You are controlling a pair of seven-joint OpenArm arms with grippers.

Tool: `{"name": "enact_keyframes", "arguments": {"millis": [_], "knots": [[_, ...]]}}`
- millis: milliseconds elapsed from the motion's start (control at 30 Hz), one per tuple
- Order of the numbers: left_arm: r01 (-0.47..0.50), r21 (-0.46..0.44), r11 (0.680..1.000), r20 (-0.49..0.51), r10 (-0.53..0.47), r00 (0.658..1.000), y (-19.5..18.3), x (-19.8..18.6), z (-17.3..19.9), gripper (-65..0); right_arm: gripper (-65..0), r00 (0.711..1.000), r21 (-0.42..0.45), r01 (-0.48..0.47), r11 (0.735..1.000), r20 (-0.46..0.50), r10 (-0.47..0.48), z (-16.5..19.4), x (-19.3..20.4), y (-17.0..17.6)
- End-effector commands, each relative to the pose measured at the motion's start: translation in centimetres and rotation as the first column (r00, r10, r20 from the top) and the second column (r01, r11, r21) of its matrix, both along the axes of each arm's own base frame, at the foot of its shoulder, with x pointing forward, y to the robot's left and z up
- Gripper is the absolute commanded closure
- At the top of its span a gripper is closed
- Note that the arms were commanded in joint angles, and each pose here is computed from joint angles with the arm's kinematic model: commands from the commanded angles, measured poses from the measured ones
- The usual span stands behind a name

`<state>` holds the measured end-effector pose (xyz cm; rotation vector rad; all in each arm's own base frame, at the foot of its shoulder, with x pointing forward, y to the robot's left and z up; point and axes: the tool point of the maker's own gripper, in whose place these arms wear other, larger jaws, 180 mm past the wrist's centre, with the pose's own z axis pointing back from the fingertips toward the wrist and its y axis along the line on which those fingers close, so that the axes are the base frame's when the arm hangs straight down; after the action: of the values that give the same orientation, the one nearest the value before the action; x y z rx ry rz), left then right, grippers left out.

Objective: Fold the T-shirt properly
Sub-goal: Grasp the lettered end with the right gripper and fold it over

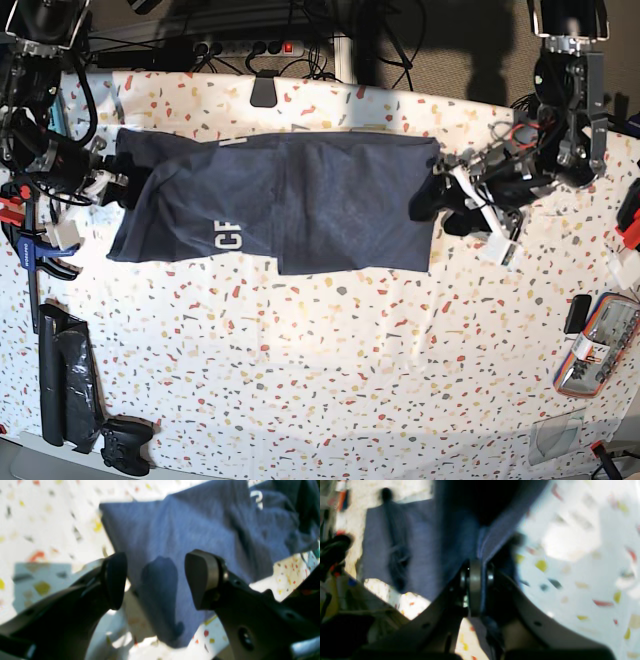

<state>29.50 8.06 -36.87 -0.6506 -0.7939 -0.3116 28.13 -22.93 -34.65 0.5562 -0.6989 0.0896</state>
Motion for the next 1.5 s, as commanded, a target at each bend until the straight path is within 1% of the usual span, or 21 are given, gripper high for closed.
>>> {"name": "enact_keyframes", "arguments": {"millis": [0,167,300,400,467,567,700,767,867,900,967,1033,1067,1100,1133,1167,1200,1300,1333,1400,1467], "knots": [[-0.005,-0.02,1.0,0.048,0.006,0.999,0.1,0.7,1.3,-38.9,0.0,0.996,0.024,-0.021,0.999,0.091,0.019,2.4,1.2,1.2],[-0.013,0.003,1.0,0.022,0.013,1.0,1.3,-0.7,0.2,-38.9,0.0,0.962,0.11,-0.106,0.988,0.264,0.074,6.4,1.7,8.8],[-0.027,0.014,1.0,0.021,0.027,0.999,2.4,-1.5,-0.3,-38.9,0.0,0.935,0.135,-0.21,0.968,0.317,0.159,7.6,1.4,15.3],[-0.026,0.039,0.999,0.004,0.026,1.0,3.3,-2.3,-0.9,-38.9,0.0,0.918,0.123,-0.27,0.955,0.333,0.217,7.5,1.9,19.9],[-0.026,0.048,0.999,-0.003,0.026,1.0,3.7,-2.7,-1.1,-38.9,0.0,0.903,0.09,-0.305,0.948,0.345,0.257,7.4,2.1,22.8],[-0.028,0.047,0.999,-0.013,0.029,0.999,3.8,-3.3,-1.5,-38.9,0.0,0.874,0.063,-0.333,0.941,0.395,0.283,8.0,2.3,26.6],[-0.028,0.046,0.999,-0.024,0.029,0.999,3.8,-3.7,-1.8,-38.9,0.0,0.868,0.037,-0.342,0.939,0.396,0.3,7.9,2.2,30.6],[-0.028,0.047,0.999,-0.025,0.029,0.999,3.8,-3.7,-1.8,-38.9,0.0,0.867,0.012,-0.357,0.934,0.376,0.326,7.0,1.9,31.7],[-0.027,0.047,0.999,-0.026,0.028,0.999,3.8,-3.7,-1.8,-38.9,0.0,0.859,0.009,-0.391,0.921,0.362,0.361,6.0,1.7,33.1],[-0.027,0.047,0.999,-0.026,0.028,0.999,3.8,-3.7,-1.8,-38.9,-3.9,0.854,0.018,-0.402,0.915,0.367,0.368,6.0,1.6,33.6],[-0.027,0.047,0.999,-0.025,0.029,0.999,3.8,-3.7,-1.8,-38.9,-16.1,0.845,0.037,-0.423,0.905,0.378,0.38,6.0,1.5,34.7],[-0.028,0.047,0.999,-0.024,0.029,0.999,3.8,-3.7,-1.8,-38.9,-23.8,0.837,0.105,-0.446,0.889,0.402,0.372,6.7,1.0,36.0],[-0.028,0.047,0.999,-0.024,0.029,0.999,3.8,-3.7,-1.7,-38.9,-25.2,0.834,0.153,-0.457,0.876,0.416,0.363,7.3,0.7,36.6],[-0.028,0.047,0.999,-0.024,0.029,0.999,3.8,-3.7,-1.7,-38.9,-25.3,0.825,0.198,-0.48,0.855,0.433,0.363,8.1,0.2,37.3],[-0.028,0.047,0.999,-0.024,0.029,0.999,3.8,-3.7,-1.8,-38.9,-25.3,0.805,0.227,-0.516,0.826,0.458,0.377,8.9,-0.4,37.9],[-0.028,0.047,0.999,-0.024,0.029,0.999,3.8,-3.7,-1.8,-38.9,-25.3,0.779,0.242,-0.556,0.795,0.485,0.397,9.7,-0.9,38.5],[-0.028,0.047,0.999,-0.024,0.029,0.999,3.8,-3.7,-1.7,-38.9,-25.3,0.769,0.258,-0.576,0.776,0.493,0.407,10.3,-1.2,38.8],[-0.028,0.047,0.999,-0.024,0.029,0.999,3.8,-3.7,-1.8,-38.9,-25.2,0.746,0.284,-0.625,0.727,0.49,0.45,11.5,-1.5,39.4],[-0.028,0.046,0.999,-0.024,0.029,0.999,3.8,-3.7,-1.7,-38.9,-25.2,0.737,0.277,-0.638,0.718,0.49,0.465,11.8,-1.5,39.4],[-0.034,0.035,0.999,-0.015,0.034,0.999,3.7,-3.5,-1.5,-38.9,-25.2,0.722,0.241,-0.653,0.718,0.487,0.493,11.9,-1.0,39.3],[-0.041,-0.002,0.999,-0.01,0.041,0.999,3.4,-3.4,-1.1,-38.9,-25.2,0.723,0.197,-0.643,0.74,0.475,0.502,11.7,0.0,38.5]]}}
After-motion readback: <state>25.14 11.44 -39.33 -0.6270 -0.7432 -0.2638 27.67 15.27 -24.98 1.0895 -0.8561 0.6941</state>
